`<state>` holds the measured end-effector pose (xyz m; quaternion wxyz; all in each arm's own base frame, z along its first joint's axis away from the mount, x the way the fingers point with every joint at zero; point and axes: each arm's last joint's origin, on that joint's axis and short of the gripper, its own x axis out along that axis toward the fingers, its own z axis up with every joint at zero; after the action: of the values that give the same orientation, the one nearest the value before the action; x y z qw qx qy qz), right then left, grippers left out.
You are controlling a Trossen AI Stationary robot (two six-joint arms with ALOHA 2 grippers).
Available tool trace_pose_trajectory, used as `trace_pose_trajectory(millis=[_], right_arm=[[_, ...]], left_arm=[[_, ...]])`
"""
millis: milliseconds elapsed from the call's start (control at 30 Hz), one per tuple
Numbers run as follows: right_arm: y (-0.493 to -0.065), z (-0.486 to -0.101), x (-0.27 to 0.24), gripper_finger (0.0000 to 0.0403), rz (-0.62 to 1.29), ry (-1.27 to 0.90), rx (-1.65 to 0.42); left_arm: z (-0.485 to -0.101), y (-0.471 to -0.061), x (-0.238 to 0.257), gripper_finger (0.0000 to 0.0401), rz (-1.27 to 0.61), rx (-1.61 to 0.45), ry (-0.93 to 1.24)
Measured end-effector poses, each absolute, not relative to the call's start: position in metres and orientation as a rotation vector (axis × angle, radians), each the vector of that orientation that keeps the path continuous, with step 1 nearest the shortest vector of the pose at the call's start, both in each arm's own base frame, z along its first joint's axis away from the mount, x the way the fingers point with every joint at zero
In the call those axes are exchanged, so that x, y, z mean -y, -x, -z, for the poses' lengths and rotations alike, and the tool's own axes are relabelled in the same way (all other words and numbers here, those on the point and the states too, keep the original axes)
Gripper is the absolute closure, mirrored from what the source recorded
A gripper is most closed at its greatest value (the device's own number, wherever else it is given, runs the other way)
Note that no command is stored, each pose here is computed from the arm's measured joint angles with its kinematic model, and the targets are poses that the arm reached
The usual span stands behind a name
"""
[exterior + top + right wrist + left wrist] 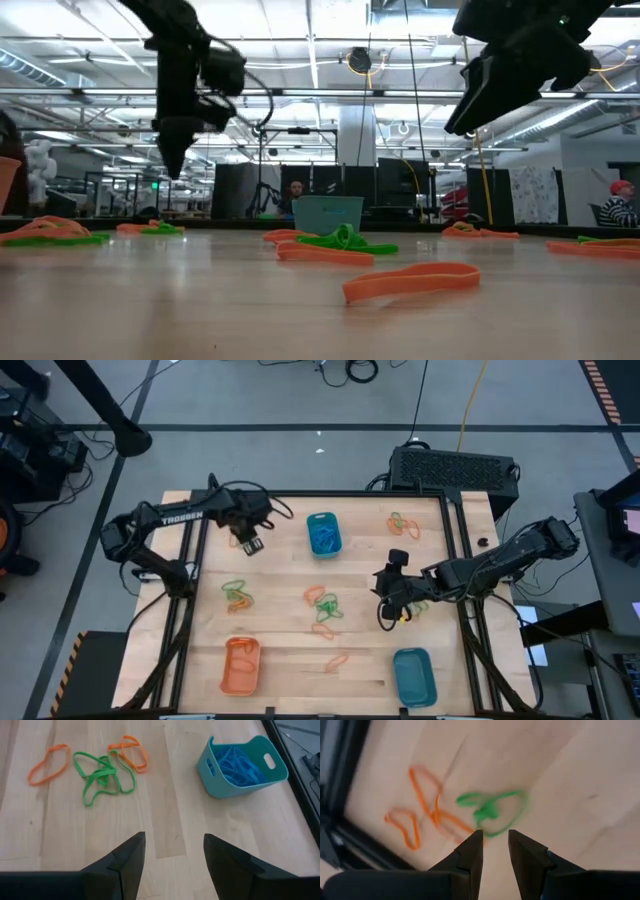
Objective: Sort rubber bands into baskets
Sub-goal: Put the orange rubber band into the orange bin
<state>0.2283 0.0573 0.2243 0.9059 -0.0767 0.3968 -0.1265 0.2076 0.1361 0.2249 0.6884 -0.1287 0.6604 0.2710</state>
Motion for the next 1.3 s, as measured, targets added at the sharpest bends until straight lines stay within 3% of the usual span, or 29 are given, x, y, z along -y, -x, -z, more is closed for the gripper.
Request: trace_pose_trajectory(millis=[400,933,1300], right_arm=[[-0.229,-0.224,-0.058,0.0209,0.264,0.149,-0.814],[-0.231,-0.226,-0.058,0.0209,0.261,0.142,-0.789],[-0.231,-0.226,-0.058,0.0209,0.261,0.14,-0.789]], left_arm=[[-0.182,-0.154,-0.168,0.0301,-0.787,-1.515,0.566],[-0.179,-0.151,-0.193,0.0301,-0.895,-1.313,0.555],[-0.179,-0.154,-0.196,0.0301,-0.805,-1.27,0.53]])
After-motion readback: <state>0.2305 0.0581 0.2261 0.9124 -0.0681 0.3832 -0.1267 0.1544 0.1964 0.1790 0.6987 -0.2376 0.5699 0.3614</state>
